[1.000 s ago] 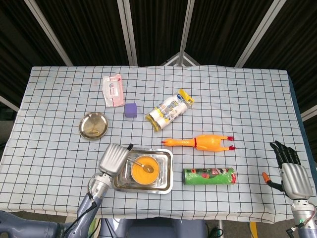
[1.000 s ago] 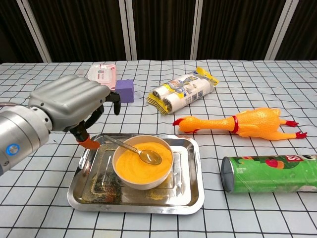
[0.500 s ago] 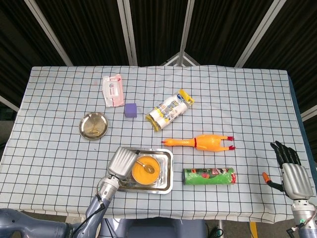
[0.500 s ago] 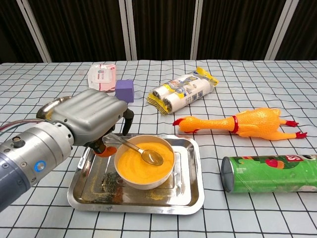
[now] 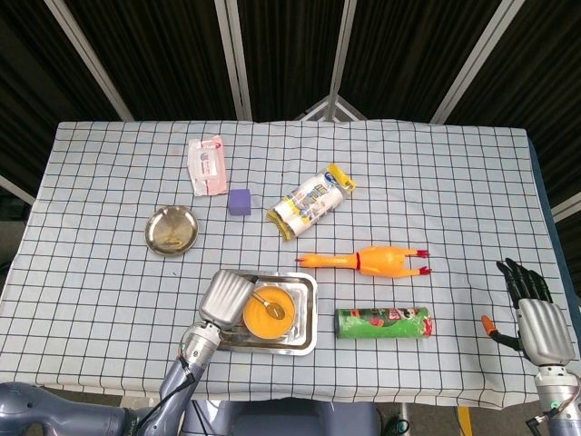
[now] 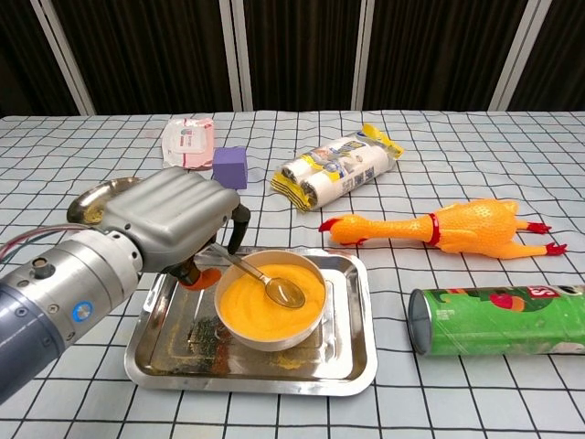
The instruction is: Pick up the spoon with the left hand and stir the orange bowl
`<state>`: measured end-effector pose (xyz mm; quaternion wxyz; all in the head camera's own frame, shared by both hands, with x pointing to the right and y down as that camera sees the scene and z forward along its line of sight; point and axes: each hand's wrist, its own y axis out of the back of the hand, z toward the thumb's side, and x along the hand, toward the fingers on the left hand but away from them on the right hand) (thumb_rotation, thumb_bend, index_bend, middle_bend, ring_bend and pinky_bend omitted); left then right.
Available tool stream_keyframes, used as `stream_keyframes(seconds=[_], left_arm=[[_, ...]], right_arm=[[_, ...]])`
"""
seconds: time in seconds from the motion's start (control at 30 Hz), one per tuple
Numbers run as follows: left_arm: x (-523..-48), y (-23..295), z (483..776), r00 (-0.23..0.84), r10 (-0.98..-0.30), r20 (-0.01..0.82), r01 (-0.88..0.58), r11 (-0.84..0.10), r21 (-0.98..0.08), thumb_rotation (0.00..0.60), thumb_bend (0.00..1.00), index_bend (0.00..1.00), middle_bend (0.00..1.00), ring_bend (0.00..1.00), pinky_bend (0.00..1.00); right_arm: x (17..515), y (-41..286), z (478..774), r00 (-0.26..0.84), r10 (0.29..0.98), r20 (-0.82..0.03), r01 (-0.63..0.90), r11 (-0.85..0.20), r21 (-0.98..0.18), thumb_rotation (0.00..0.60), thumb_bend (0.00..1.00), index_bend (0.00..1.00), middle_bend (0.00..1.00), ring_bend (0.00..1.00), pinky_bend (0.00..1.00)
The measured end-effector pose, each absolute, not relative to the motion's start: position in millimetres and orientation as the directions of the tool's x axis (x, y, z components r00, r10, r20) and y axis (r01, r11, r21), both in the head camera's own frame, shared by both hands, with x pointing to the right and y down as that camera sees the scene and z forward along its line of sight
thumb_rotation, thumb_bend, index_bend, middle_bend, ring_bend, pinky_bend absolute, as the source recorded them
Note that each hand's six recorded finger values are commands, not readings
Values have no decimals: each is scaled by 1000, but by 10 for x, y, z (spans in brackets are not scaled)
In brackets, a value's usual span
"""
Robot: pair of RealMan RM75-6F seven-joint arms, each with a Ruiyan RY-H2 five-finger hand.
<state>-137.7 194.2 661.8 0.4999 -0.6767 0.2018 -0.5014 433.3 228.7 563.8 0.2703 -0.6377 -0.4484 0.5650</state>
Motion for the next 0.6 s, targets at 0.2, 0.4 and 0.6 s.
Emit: stream_keyframes(seconds=[0.2,0.4,0.6], left_arm=[[-1397,1903,6591,413,-780,471,213,-420,-882,600,421,418,931,866,908],[-1399,1900,6615,408,-776,481,220,-427,-877,600,420,424,931,866,908],[-1392,1893,6646,399,-773,493,233,-435,-870,600,421,434,931,866,908]], right_arm=[[4329,2288,5638,-40,877,-478,264,-452,-852,600,371,0,0,0,0],[4328,2289,5642,-42,877,-479,266,-453,-851,600,369,0,0,0,0],[4332,2288,5639,-44,876,-480,268,-452,-850,600,370,0,0,0,0]])
